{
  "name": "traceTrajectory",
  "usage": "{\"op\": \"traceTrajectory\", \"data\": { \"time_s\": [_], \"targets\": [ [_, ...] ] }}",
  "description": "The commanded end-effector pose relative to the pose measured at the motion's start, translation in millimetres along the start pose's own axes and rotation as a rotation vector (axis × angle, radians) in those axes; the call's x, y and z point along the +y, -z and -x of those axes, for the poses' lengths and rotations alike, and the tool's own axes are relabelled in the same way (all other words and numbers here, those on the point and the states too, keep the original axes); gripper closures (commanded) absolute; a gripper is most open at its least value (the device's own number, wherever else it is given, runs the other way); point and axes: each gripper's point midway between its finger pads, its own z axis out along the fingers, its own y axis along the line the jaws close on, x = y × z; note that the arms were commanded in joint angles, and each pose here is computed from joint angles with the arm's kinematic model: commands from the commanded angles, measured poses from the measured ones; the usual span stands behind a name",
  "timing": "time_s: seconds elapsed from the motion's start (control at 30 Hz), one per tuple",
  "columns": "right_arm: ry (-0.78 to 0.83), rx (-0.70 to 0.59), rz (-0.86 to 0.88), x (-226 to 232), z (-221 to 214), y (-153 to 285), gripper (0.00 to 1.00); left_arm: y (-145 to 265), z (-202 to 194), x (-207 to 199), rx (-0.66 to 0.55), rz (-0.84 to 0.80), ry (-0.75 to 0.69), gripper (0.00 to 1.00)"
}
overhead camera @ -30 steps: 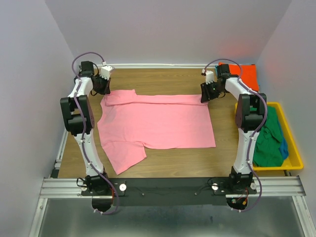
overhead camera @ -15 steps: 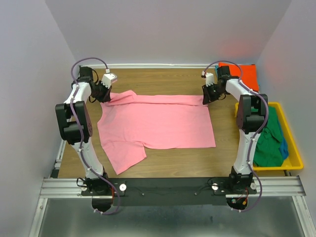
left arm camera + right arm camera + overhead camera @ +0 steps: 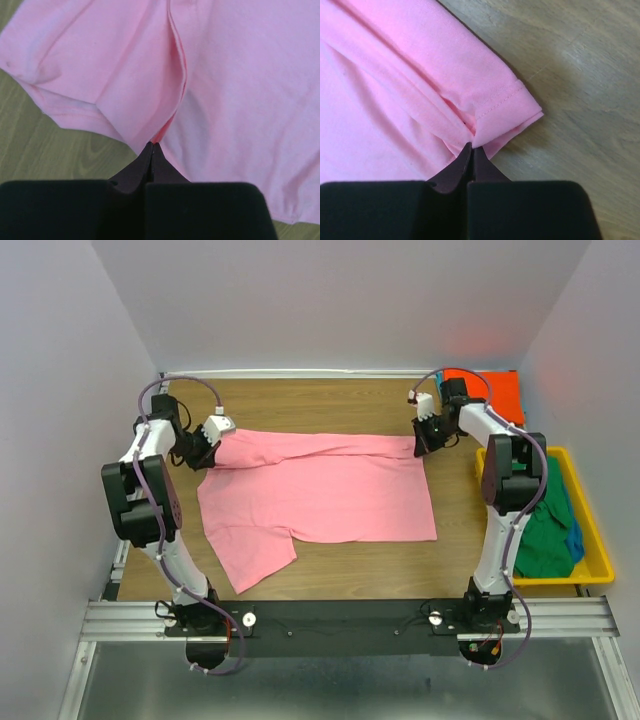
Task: Fold and stack the t-shirts
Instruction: Fold the tshirt
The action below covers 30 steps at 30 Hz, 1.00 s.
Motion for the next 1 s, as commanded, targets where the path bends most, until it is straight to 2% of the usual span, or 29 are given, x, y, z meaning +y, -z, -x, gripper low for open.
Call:
{"op": "traceTrajectory", "data": {
  "time_s": [0.0,0.1,0.17,0.2,0.27,0.3,0.33,0.4,0.5,0.53,0.57,0.67,0.8,0.97],
  "targets": [
    [0.034,0.020,-0.033,3,-5,14,0.95,9,-15,-17,0.047,-0.037,-0.122,1.00],
    [0.050,0.029,-0.039,3,-9,17,0.95,6,-27,-24,0.081,-0.056,-0.156,0.98],
    [0.053,0.040,-0.035,5,-14,17,0.93,7,-30,-23,0.095,-0.040,-0.174,0.87],
    [0.058,0.043,-0.034,6,-15,18,0.84,6,-37,-25,0.119,-0.042,-0.171,0.74],
    [0.081,0.055,-0.018,10,-19,22,0.74,8,-42,-27,0.139,-0.049,-0.183,0.64],
    [0.091,0.055,-0.016,11,-19,24,0.64,8,-42,-27,0.142,-0.050,-0.188,0.63],
    [0.103,0.051,-0.020,11,-17,29,0.62,9,-41,-27,0.142,-0.049,-0.193,0.62],
    [0.114,0.032,-0.028,11,-8,35,0.61,13,-33,-27,0.115,-0.057,-0.199,0.59],
    [0.125,-0.002,-0.034,12,6,45,0.60,18,-1,-26,0.016,-0.056,-0.195,0.48],
    [0.126,-0.009,-0.036,12,9,47,0.60,18,8,-26,-0.008,-0.055,-0.195,0.46],
    [0.125,-0.008,-0.038,11,10,47,0.56,15,24,-30,-0.051,-0.066,-0.184,0.41],
    [0.130,-0.016,-0.056,4,18,48,0.56,6,47,-32,-0.102,-0.082,-0.178,0.33],
    [0.127,-0.001,-0.055,-1,19,41,0.55,-22,77,-52,-0.120,-0.117,-0.199,0.34],
    [0.127,0.017,-0.024,5,14,39,0.55,-52,91,-68,-0.099,-0.125,-0.176,0.36]
  ]
}}
